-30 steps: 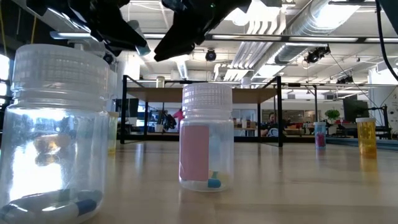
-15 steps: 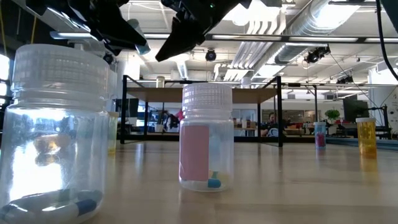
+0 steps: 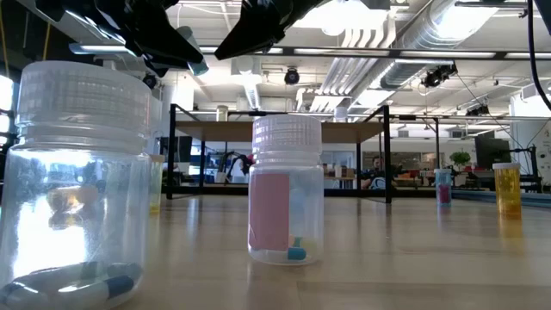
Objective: Pick and place medicine bottles onto shelf by color
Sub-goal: Put the bottom blue pill bottle on the shelf
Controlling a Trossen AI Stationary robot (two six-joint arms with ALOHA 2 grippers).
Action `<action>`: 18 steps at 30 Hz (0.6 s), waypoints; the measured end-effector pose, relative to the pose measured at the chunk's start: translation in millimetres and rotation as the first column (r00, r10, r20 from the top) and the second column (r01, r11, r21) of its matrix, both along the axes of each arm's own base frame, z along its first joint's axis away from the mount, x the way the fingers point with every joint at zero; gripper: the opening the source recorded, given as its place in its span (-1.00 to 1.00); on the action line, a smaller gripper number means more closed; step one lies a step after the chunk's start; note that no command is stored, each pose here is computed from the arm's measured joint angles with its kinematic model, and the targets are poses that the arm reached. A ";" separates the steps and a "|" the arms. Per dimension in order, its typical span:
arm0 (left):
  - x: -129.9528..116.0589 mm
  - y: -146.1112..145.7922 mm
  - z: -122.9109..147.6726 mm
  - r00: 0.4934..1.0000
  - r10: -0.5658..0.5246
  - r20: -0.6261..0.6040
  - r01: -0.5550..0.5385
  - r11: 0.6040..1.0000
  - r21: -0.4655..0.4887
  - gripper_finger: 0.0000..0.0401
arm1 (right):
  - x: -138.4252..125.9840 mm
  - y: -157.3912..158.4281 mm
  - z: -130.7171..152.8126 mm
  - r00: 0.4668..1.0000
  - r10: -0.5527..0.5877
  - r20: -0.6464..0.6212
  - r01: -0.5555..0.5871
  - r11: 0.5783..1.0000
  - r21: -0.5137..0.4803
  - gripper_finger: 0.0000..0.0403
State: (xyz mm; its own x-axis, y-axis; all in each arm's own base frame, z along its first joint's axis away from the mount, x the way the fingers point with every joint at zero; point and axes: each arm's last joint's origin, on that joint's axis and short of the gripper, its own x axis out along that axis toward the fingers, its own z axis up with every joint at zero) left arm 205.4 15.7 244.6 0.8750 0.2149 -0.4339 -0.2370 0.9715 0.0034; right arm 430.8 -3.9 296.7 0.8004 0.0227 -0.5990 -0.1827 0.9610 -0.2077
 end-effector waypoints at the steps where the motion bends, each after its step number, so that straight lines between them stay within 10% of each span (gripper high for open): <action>1: 0.1 0.0 0.3 1.000 0.001 0.004 -0.001 1.000 -0.002 -0.56 | 0.3 0.2 0.0 1.000 0.005 0.002 -0.005 1.000 0.003 -0.99; 18: 1.2 0.1 1.7 1.000 0.003 0.026 -0.003 1.000 -0.005 -0.56 | 8.9 2.0 -11.2 0.999 0.039 0.006 -0.040 0.998 0.040 -1.00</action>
